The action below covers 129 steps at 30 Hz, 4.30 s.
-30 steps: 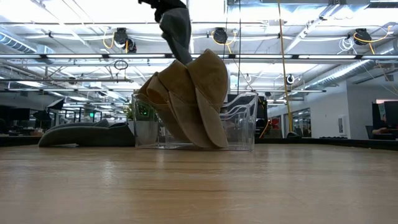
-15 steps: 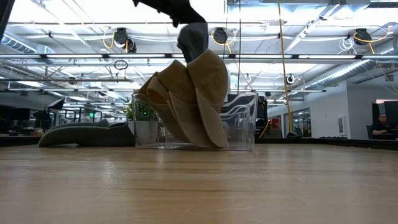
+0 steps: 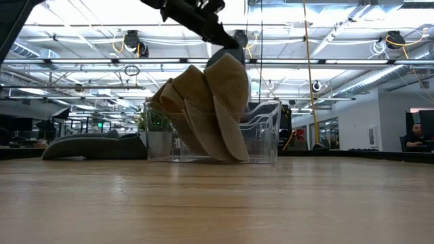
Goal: Pick & Place hat
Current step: Put the right gray cap into the top transparent bin
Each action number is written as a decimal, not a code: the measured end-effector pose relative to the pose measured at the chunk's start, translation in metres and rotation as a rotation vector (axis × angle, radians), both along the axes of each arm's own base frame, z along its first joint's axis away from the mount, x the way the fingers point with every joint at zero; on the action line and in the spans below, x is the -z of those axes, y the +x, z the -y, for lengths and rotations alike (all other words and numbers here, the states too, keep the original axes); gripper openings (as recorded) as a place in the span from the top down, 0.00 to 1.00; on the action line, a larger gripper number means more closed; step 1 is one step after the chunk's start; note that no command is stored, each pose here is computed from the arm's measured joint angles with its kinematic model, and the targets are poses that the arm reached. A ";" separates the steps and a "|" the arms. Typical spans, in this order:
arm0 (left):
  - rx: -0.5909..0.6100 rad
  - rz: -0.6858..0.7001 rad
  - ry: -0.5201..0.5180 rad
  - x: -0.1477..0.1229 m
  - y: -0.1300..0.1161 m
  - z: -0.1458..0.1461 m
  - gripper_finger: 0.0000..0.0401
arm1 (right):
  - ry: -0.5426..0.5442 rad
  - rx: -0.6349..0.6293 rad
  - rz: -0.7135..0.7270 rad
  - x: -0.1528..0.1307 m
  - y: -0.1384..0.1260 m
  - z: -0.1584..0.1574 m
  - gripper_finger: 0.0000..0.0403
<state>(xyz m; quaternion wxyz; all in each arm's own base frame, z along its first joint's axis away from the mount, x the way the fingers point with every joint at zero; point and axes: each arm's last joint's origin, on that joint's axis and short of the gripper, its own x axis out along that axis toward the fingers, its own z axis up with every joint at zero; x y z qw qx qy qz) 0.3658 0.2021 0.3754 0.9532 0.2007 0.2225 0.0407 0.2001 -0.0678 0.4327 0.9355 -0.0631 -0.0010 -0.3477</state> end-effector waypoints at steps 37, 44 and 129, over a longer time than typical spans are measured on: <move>-0.169 -0.190 -0.166 0.058 0.018 -0.020 0.95 | -0.003 -0.016 0.000 0.000 0.001 -0.003 0.80; -0.145 -0.103 -0.248 0.050 0.020 -0.018 0.95 | -0.003 -0.015 0.000 0.000 0.001 -0.003 0.80; -0.154 -0.021 -0.700 -0.095 -0.131 0.114 0.55 | 0.367 -0.144 -0.349 0.196 0.162 0.094 0.80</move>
